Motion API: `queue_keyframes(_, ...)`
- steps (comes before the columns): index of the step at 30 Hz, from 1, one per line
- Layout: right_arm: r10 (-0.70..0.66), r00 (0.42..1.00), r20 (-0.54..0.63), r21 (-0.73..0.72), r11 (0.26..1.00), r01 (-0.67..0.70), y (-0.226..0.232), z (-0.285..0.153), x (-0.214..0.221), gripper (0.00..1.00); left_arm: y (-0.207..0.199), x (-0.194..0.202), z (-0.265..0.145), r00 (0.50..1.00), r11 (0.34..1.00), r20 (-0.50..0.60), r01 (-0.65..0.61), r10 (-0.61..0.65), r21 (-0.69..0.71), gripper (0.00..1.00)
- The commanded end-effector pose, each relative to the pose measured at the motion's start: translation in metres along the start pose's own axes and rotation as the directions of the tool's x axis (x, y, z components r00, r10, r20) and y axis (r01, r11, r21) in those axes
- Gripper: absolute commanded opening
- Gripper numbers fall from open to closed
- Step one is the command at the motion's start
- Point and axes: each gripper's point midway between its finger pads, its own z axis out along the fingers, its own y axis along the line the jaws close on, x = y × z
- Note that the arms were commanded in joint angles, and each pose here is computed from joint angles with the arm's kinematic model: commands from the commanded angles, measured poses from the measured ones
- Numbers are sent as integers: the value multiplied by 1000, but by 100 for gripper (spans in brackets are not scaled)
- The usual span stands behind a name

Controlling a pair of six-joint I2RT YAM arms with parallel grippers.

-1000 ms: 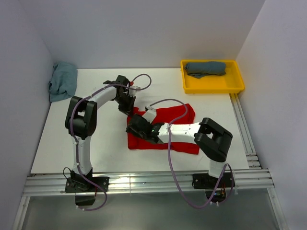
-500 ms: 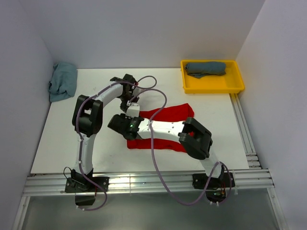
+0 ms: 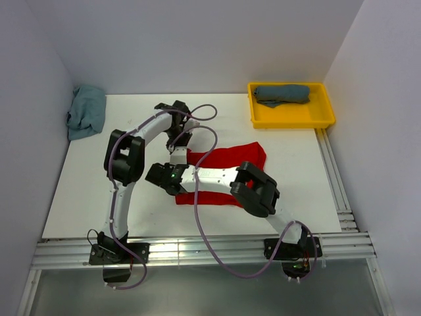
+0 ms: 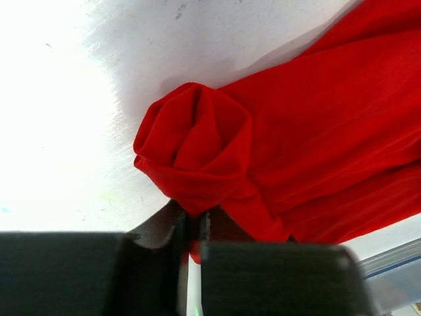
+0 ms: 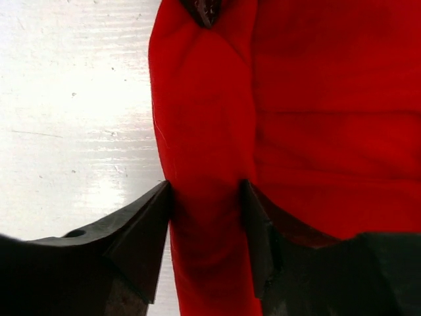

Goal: Roll the t-shirts
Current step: Roll the tshirt

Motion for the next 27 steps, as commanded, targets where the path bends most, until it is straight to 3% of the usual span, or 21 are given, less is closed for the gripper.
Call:
queue_keyframes(1,-25,1000,0,5,1000,25,5,0,6,53,-5,-9,3,1000,1000,6,-19,19,9,11)
queue_keyframes(3,-16,1000,-8,1,1000,16,1,1,10,50,-9,-13,-1,1000,999,20,-23,23,28,21)
queue_keyframes(5,3,1000,-18,-24,1000,-3,1,-1,14,40,-12,-19,-8,999,999,45,-33,31,39,30)
queue_keyframes(6,10,1000,-21,-34,999,-11,2,-2,14,35,-15,-21,-11,998,998,49,-37,35,52,41)
queue_keyframes(9,53,998,-40,-67,996,-56,0,-4,15,27,-22,-32,-25,995,994,92,-52,43,95,56)
queue_keyframes(12,137,988,-67,-134,980,-145,-2,-7,13,22,-24,-48,-48,986,989,163,-57,35,133,66)
queue_keyframes(15,272,951,-145,-298,905,-304,2,-12,11,21,-22,-60,-73,974,980,228,-56,11,192,69)
queue_keyframes(16,357,923,-146,-416,824,-384,18,-23,-13,20,-24,-62,-80,970,973,244,-57,0,225,70)
queue_keyframes(17,354,907,-228,-430,799,-420,8,-20,12,19,-23,-63,-88,965,969,261,-61,-4,240,70)
queue_keyframes(19,435,859,-270,-507,694,-511,7,-18,1,18,-7,-63,-97,959,967,282,-37,-38,253,70)
queue_keyframes(25,501,757,-418,-625,447,-641,28,-25,-10,16,23,-39,-103,951,945,290,5,-105,326,71)
queue_keyframes(27,493,742,-454,-641,398,-657,36,-27,-11,16,31,-33,-100,946,941,303,3,-113,339,71)
